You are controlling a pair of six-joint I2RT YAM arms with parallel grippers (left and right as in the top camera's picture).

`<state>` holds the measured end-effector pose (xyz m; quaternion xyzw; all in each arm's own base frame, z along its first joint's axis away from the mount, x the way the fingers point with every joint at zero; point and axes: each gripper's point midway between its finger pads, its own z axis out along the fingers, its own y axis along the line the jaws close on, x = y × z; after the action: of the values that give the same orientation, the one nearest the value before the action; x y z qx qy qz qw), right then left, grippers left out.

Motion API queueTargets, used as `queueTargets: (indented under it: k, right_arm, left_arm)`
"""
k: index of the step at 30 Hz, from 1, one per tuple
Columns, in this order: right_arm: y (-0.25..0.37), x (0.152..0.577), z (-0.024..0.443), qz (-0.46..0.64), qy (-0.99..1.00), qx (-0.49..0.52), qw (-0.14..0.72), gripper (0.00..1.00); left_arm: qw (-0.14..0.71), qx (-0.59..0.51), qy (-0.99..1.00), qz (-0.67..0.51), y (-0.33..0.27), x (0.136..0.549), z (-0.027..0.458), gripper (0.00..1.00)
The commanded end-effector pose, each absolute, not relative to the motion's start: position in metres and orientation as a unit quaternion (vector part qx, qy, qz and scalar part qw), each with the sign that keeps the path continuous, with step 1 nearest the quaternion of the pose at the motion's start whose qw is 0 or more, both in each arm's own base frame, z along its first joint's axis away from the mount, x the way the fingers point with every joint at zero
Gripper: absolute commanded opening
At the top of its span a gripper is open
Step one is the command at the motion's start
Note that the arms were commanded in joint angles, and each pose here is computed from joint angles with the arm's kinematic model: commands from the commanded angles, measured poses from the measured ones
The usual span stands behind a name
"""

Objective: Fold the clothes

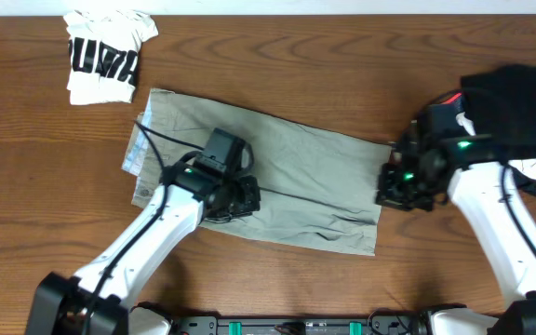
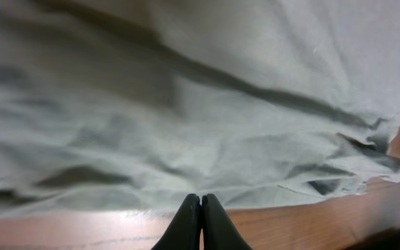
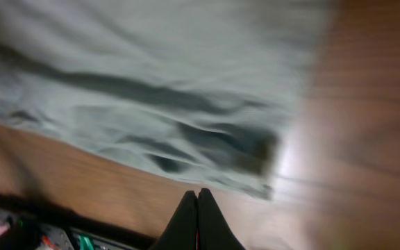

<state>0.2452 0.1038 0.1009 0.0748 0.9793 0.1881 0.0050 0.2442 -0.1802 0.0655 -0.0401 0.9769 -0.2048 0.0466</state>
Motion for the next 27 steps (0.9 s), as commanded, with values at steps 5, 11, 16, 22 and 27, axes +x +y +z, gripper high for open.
queueTargets:
  k: [5, 11, 16, 22, 27]
  right_arm:
    - [0.154, 0.218, 0.061, 0.246, 0.965, 0.084, -0.030, 0.01]
    - [0.162, 0.204, 0.034, 0.258, 0.959, 0.107, -0.041, 0.01]
    - [0.152, 0.204, 0.014, 0.234, 0.962, 0.139, -0.023, 0.01]
    - [0.146, 0.204, -0.002, 0.227, 0.960, 0.162, -0.005, 0.01]
    - [0.137, 0.196, -0.007, 0.202, 0.958, 0.201, -0.022, 0.01]
  left_arm:
    - [0.003, -0.043, 0.976, -0.211, -0.193, 0.244, 0.036, 0.06]
    - [-0.014, -0.046, 0.977, -0.210, -0.196, 0.243, 0.022, 0.06]
    - [-0.018, -0.046, 0.977, -0.208, -0.195, 0.242, 0.020, 0.06]
    - [-0.011, -0.044, 0.976, -0.212, -0.197, 0.246, 0.020, 0.06]
    - [-0.010, -0.044, 0.976, -0.212, -0.197, 0.246, 0.020, 0.06]
